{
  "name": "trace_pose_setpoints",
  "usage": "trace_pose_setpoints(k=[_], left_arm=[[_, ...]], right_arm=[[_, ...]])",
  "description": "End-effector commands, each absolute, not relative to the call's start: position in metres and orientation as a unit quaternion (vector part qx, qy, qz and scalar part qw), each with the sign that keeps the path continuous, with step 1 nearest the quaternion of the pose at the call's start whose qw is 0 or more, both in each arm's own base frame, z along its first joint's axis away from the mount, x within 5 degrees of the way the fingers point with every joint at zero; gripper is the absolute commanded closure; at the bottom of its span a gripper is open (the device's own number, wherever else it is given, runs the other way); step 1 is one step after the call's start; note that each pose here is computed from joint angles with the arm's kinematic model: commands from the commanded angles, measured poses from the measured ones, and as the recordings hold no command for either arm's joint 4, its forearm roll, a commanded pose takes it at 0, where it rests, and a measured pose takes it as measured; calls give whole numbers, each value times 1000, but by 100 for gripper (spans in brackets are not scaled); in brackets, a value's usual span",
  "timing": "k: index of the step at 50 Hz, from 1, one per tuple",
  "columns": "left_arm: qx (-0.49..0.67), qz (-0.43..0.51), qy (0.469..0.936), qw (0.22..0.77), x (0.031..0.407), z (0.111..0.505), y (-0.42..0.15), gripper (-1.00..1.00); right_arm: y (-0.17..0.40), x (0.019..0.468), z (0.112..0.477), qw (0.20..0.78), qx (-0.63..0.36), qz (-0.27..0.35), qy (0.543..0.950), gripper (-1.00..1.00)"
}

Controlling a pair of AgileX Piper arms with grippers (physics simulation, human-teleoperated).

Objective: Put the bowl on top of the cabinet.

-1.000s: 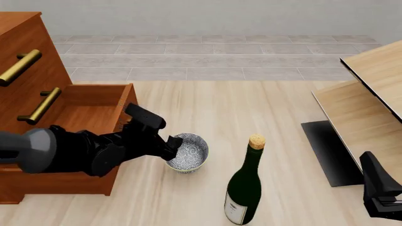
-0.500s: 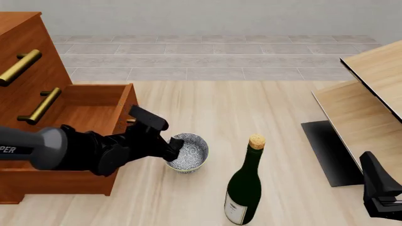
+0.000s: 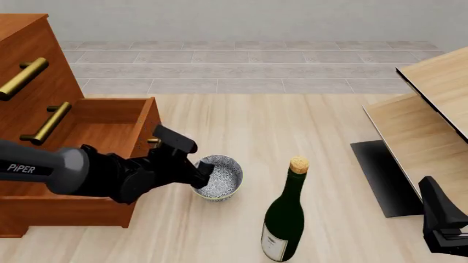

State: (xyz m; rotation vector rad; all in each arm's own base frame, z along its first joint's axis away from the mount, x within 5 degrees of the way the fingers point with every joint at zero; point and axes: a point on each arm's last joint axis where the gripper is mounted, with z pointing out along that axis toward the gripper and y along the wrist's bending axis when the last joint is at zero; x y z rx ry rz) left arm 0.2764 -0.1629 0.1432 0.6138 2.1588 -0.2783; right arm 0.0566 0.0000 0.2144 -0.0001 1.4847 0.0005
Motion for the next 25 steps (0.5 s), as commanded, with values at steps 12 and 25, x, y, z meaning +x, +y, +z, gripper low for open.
trace_pose_setpoints(k=[12, 25], left_arm=[[249, -105, 866, 420, 282, 133, -163, -100], [254, -103, 867, 417, 281, 127, -164, -100]], right_arm=[[0, 57, 214, 737, 0, 0, 676, -100], [0, 57, 214, 737, 0, 0, 676, -100]])
